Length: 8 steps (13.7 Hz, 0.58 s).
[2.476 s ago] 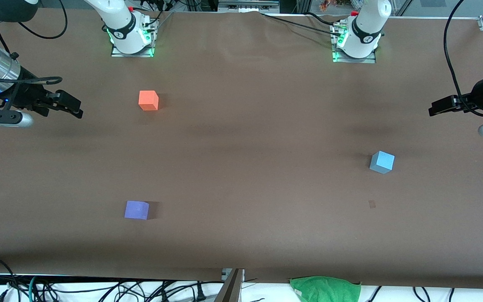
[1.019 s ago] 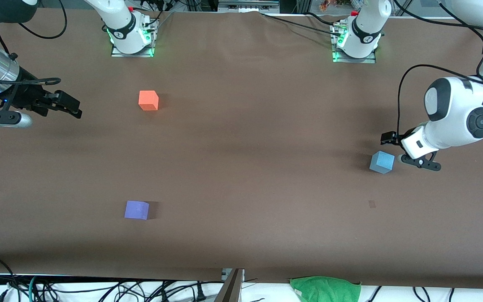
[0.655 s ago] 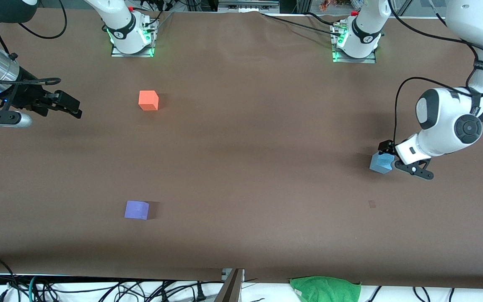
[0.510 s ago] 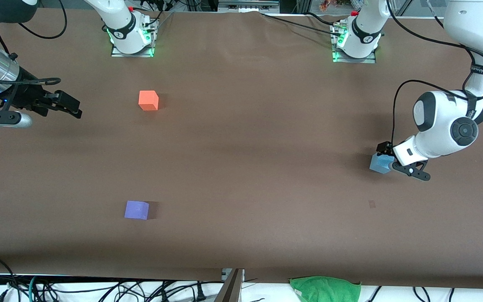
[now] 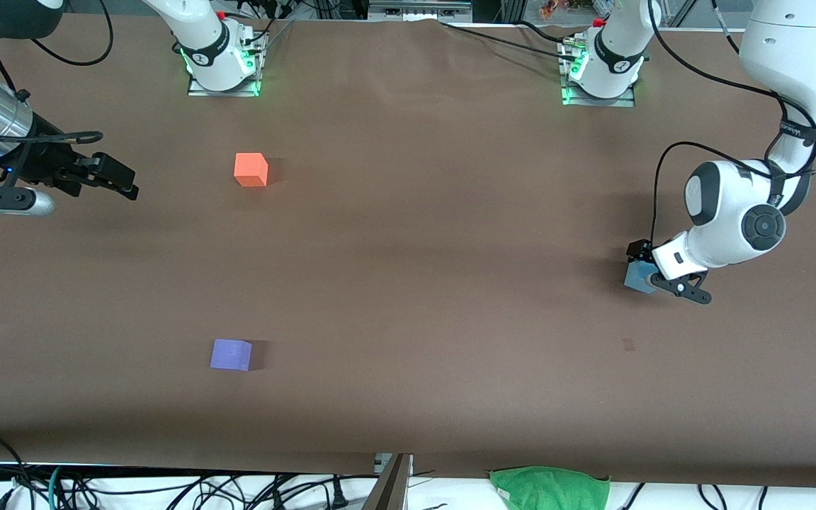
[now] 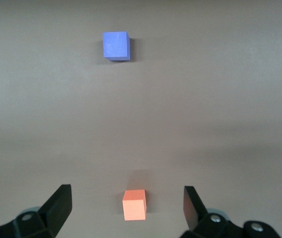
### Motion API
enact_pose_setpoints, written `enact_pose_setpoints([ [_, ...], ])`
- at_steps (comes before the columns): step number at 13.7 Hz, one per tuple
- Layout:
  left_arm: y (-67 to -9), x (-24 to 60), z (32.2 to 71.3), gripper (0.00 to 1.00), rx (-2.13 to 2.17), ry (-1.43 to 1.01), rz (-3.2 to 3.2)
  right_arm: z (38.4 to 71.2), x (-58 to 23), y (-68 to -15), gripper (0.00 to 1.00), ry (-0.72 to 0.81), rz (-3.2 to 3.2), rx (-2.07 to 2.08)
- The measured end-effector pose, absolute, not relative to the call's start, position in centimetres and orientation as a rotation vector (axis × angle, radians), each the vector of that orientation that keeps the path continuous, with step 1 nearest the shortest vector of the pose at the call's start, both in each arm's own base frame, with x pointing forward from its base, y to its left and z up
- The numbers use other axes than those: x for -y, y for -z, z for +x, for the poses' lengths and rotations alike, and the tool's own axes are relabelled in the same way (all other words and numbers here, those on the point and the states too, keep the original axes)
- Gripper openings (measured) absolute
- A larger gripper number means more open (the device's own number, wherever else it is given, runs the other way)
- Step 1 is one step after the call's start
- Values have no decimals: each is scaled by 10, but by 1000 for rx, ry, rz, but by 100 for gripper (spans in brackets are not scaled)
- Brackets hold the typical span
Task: Place blue block between orange and purple blocks
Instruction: 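Close the left gripper on the light-blue cube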
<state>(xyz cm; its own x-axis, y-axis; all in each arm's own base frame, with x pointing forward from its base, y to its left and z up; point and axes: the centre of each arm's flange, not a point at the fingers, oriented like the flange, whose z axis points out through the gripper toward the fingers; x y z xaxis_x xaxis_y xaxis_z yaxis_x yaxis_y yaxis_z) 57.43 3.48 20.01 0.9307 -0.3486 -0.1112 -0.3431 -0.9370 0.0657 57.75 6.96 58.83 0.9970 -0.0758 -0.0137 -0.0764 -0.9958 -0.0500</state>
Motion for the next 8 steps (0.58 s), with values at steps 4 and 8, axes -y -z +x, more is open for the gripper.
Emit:
enact_pose_setpoints([
  [4,-196,-35,574,60,543,183,3043,578,-70,-588,100,-18,-3089,-118],
  [8,-216,-17,594,56,551,84,3040,578,-70,-588,100,-18,-3089,-118],
])
